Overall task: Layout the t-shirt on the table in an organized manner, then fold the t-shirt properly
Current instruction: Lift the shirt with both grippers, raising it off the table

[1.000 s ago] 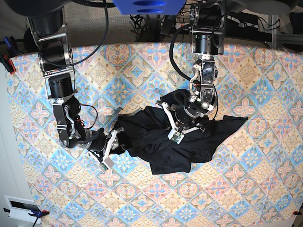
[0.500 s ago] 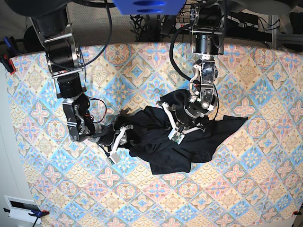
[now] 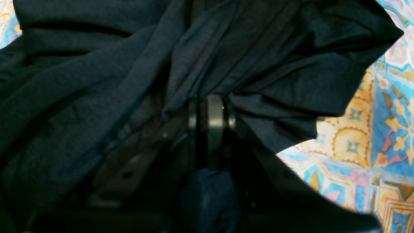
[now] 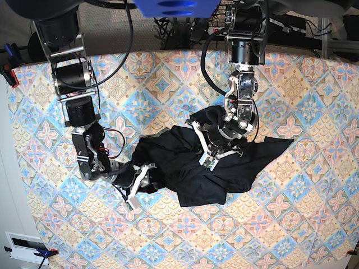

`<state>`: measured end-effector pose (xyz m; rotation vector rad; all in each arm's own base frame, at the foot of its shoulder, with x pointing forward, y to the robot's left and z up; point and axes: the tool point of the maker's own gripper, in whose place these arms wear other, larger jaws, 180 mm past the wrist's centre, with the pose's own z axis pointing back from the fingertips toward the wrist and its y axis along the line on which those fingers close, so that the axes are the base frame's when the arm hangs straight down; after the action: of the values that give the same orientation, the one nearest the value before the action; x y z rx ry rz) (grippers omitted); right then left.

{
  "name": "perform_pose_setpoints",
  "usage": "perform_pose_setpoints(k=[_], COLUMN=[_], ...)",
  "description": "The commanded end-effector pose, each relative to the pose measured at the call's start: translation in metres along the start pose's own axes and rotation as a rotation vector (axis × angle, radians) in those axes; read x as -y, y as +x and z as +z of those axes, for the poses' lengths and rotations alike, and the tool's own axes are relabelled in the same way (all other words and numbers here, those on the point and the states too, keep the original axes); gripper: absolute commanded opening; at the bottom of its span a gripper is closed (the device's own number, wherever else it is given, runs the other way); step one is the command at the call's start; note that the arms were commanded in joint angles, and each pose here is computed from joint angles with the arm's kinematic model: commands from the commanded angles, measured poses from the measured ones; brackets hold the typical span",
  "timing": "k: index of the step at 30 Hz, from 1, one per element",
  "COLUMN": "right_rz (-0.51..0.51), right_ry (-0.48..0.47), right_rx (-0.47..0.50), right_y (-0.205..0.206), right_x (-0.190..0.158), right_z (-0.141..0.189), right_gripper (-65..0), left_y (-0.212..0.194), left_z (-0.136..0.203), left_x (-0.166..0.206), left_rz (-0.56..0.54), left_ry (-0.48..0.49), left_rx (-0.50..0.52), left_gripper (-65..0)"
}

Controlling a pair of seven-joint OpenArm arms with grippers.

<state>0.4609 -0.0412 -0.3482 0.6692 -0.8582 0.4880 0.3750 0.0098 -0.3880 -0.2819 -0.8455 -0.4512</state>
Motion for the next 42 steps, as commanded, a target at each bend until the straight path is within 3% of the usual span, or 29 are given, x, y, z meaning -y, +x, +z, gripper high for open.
perform_pose_setpoints(k=[1, 5, 19, 27, 36, 42], right_rz=[0.044, 0.034, 0.016, 0.016, 0.032, 0.151], right_ry=[-0.007, -0.049, -0.053, -0.053, -0.052, -0.083], right_rx=[0.055, -0.013, -0.019, -0.018, -0.010, 0.061], right_y=[0.029, 0.002, -0.004, -0.004, 0.001, 0.047], right_x=[0.004, 0.019, 0.021, 0.021, 0.020, 0.025], right_z=[0.004, 0.003, 0.003, 0.003, 0.004, 0.026], right_gripper=[-42.6, -42.6, -43.0, -64.8, -65.0, -65.0], left_y=[0.021, 0.021, 0.021, 0.021, 0.028, 0.083], left_z=[0.002, 0.002, 0.002, 0.002, 0.005, 0.024], left_x=[0.000, 0.000, 0.000, 0.000, -0.001, -0.016], left_rz=[-0.010, -0.010, -0.010, -0.010, -0.012, -0.070], left_ry=[0.001, 0.001, 0.001, 0.001, 0.004, 0.059], left_rx=[0.057, 0.057, 0.057, 0.057, 0.078, 0.186], left_gripper=[-65.0, -65.0, -65.0, -65.0, -65.0, -65.0])
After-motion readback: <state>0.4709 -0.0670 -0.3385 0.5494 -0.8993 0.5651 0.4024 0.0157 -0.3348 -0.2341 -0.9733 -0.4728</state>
